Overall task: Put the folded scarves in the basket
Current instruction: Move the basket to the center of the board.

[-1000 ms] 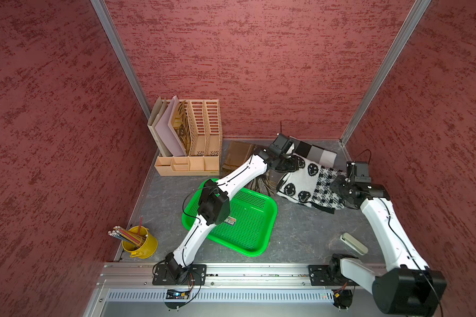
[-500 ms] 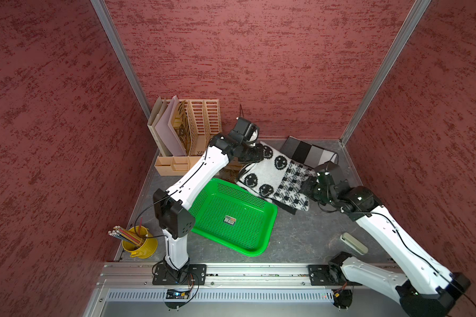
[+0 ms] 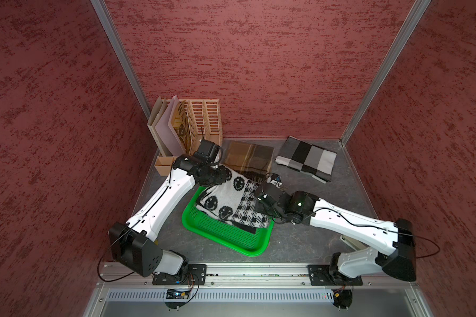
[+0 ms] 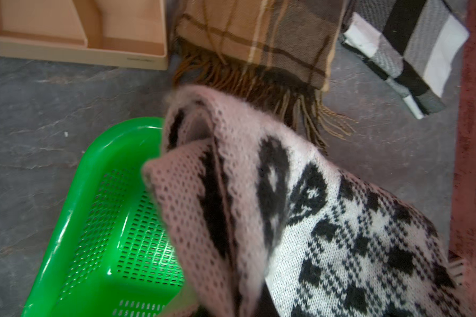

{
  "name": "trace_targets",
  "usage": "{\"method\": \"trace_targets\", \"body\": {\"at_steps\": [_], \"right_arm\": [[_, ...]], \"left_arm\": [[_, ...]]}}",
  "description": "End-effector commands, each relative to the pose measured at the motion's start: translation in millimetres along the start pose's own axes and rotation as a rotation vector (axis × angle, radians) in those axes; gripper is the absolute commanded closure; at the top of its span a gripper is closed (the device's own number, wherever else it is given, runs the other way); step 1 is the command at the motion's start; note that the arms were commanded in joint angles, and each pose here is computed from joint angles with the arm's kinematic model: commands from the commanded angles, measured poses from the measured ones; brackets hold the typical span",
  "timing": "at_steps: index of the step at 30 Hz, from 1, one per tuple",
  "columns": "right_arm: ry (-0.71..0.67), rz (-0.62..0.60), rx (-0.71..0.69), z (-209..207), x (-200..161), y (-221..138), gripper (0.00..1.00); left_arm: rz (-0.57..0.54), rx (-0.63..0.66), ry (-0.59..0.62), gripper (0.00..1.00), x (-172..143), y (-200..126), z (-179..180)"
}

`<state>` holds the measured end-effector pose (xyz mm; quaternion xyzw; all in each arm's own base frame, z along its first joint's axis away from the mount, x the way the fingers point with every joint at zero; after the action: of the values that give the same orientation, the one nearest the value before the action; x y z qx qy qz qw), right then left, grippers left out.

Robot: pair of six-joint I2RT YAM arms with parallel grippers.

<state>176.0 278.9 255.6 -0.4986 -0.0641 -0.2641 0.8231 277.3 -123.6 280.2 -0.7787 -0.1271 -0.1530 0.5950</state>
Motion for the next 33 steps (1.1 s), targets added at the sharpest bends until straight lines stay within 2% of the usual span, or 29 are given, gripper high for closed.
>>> {"method": "trace_targets", "body": {"at_steps": [1, 8, 19, 33], "right_arm": [[0.036, -0.011, 0.091, 23.2, -3.2, -4.5, 1.00], [0.031, 0.042, 0.046, 21.5, -25.2, 22.0, 1.00], [0.012, 0.071, -0.026, 8.0, -47.3, 34.3, 1.00], [-0.009, 0.062, -0.196, -19.6, -58.6, 67.7, 1.00]], "left_arm": [[-0.056, 0.052, 0.005, 1.00, 3.3, 4.5, 13.1], [-0.006, 0.129, -0.007, 1.00, -5.5, 32.6, 30.0], [0.038, 0.159, -0.002, 1.00, -12.1, 51.0, 35.8], [0.130, 0.239, 0.006, 1.00, -35.2, 113.5, 49.7]]}}
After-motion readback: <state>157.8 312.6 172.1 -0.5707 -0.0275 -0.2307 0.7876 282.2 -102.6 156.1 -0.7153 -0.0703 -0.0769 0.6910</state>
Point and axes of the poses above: each gripper's point midway between its finger pads, its own y axis out along the fingers, its own z axis along the line the jaws close on, x = y × z, the point moved 8 cm from there along -y, back along the fingers, and after that the axes turned 6 degrees about y, right-handed, at the moved point
